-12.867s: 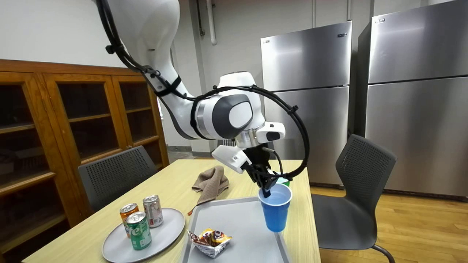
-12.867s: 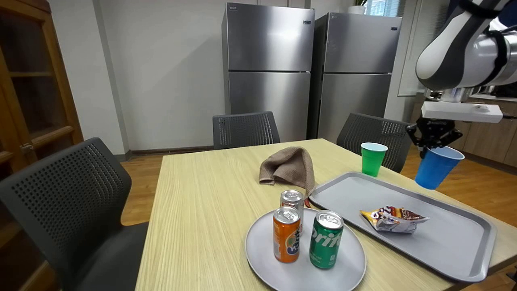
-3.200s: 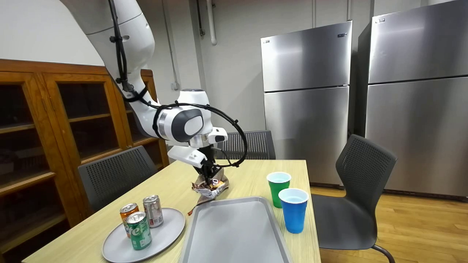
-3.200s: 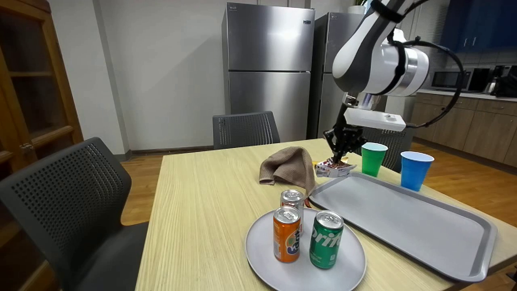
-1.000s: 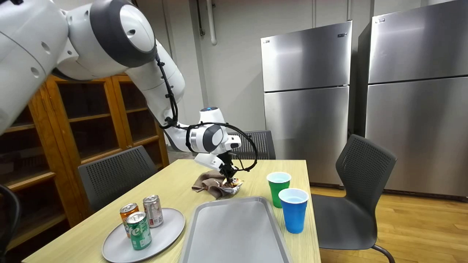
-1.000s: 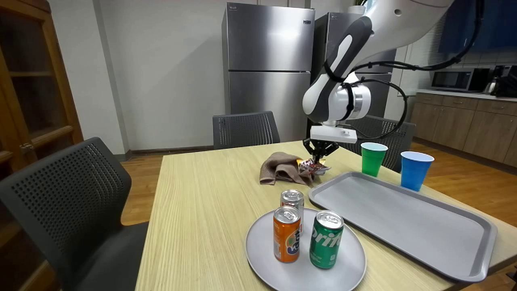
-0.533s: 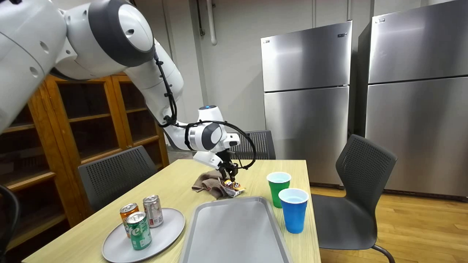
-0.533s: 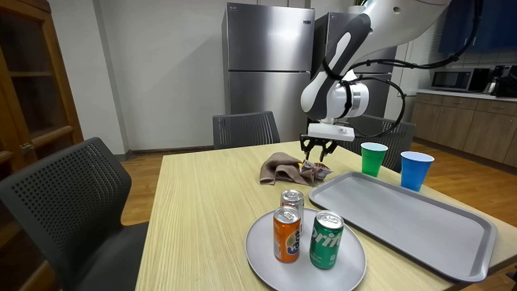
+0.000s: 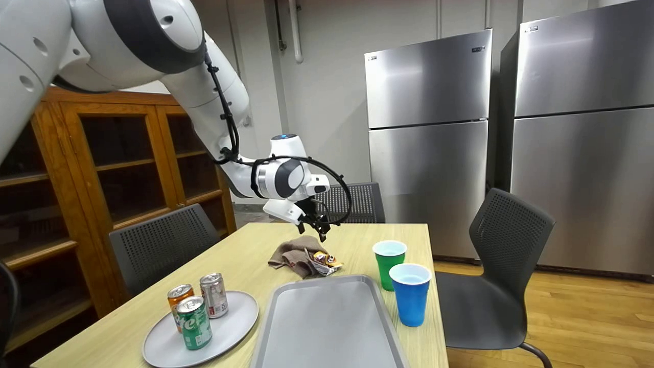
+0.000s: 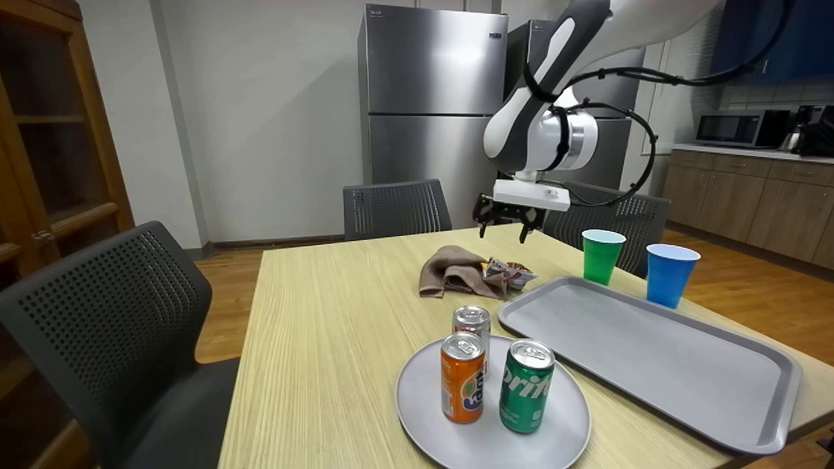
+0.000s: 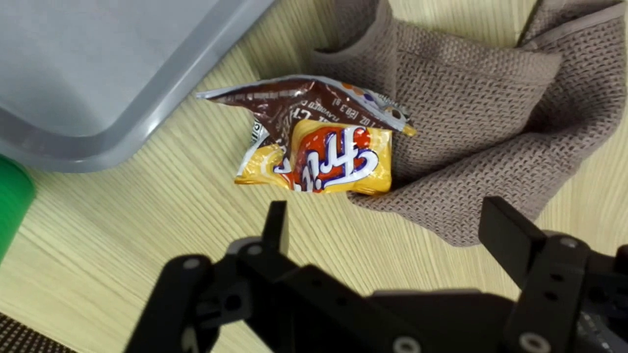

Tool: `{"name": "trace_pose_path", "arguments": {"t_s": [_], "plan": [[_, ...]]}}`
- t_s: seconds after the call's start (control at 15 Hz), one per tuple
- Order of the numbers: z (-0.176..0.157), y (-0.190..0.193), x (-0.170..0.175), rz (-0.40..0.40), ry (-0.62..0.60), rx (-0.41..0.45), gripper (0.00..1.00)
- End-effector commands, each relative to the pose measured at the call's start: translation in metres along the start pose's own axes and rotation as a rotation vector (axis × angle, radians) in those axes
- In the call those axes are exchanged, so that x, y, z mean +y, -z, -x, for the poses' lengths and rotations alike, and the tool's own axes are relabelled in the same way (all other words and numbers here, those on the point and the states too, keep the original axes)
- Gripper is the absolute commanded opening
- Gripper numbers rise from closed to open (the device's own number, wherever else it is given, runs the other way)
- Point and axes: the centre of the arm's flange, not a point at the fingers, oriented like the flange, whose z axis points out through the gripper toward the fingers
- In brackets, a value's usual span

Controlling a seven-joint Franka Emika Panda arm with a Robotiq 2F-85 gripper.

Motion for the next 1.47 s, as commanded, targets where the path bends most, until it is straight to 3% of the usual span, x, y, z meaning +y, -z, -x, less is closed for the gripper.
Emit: {"name": "trace_pose_path", "arguments": {"t_s": [0.0, 0.87, 1.4], "plan": [[0.024, 0.040, 0.001, -0.048, 0.033, -0.041, 1.00], [0.113, 0.106, 0.013, -0.116, 0.249, -0.147, 1.00], [0.156, 0.141, 0.003, -0.123, 0.316, -0.119, 1.00]]}}
